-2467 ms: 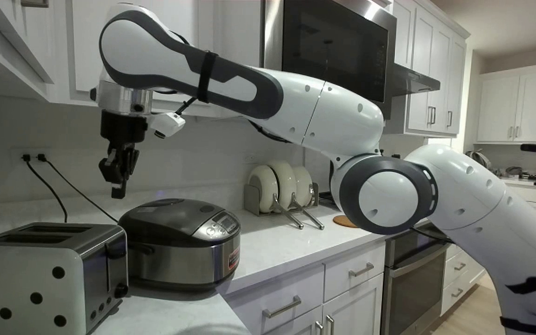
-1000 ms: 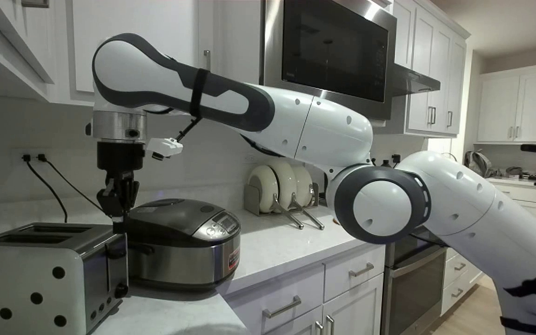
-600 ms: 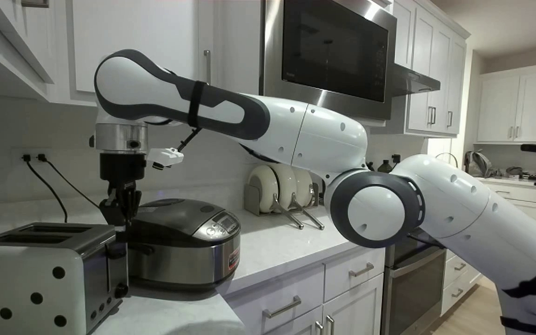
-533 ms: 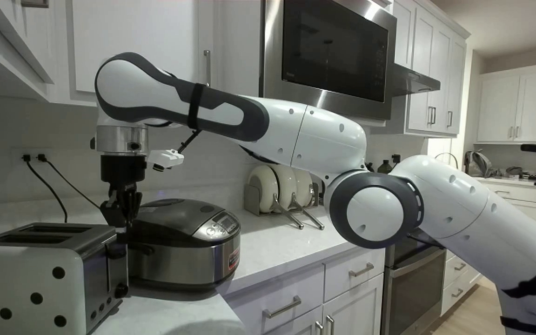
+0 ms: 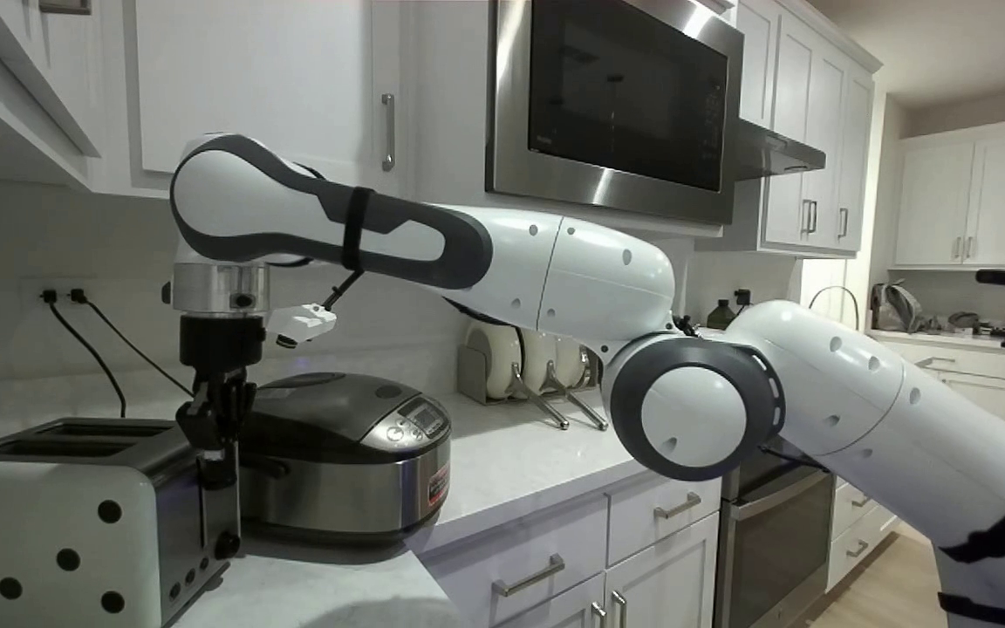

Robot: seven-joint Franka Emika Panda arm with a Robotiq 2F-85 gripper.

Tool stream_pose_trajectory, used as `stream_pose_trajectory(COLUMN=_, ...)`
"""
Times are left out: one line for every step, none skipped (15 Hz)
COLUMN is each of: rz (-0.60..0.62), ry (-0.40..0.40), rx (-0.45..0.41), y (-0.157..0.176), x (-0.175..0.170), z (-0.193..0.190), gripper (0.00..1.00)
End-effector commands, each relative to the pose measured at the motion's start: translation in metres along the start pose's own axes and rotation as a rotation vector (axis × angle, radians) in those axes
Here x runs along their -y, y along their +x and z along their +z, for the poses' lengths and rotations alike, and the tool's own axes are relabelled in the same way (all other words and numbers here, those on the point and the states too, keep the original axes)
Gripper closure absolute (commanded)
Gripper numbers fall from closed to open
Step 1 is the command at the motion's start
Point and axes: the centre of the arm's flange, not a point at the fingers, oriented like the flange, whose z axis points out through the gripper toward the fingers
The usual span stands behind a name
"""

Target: Close the microwave door, close the rice cooker, push the lever on the toaster downwards

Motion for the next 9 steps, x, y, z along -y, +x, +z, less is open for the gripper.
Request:
stream_pose_trajectory(rz=-0.018, ry=-0.004, rx=-0.053, y=-0.0617, x=0.0237, z=0.0352, gripper=1.0)
stream_pose_trajectory(rz=-0.019, ry=-0.006, rx=-0.055, y=-0.0602, x=0.023, z=0.0375, gripper=1.0)
stream_pose_trajectory(rz=-0.019, ry=-0.009, rx=-0.056, y=-0.0591, x=0.0229, z=0.0392, gripper=1.0)
stream_pose_trajectory(rz=-0.019, ry=-0.012, rx=-0.058, y=-0.0586, x=0.0222, z=0.0406, gripper=1.0)
stream_pose_trajectory(rz=-0.018, ry=-0.015, rx=-0.061, y=-0.0585, x=0.0217, z=0.0414, gripper=1.0)
stream_pose_trajectory(rz=-0.015, ry=-0.017, rx=-0.065, y=-0.0584, x=0.0206, z=0.0418, gripper=1.0)
stream_pose_trajectory(rz=-0.014, ry=-0.018, rx=-0.068, y=-0.0579, x=0.0195, z=0.0425, gripper=1.0)
stream_pose_trajectory(rz=-0.013, ry=-0.016, rx=-0.062, y=-0.0576, x=0.0183, z=0.0436, gripper=1.0)
stream_pose_trajectory(rz=-0.012, ry=-0.017, rx=-0.059, y=-0.0575, x=0.0177, z=0.0446, gripper=1.0)
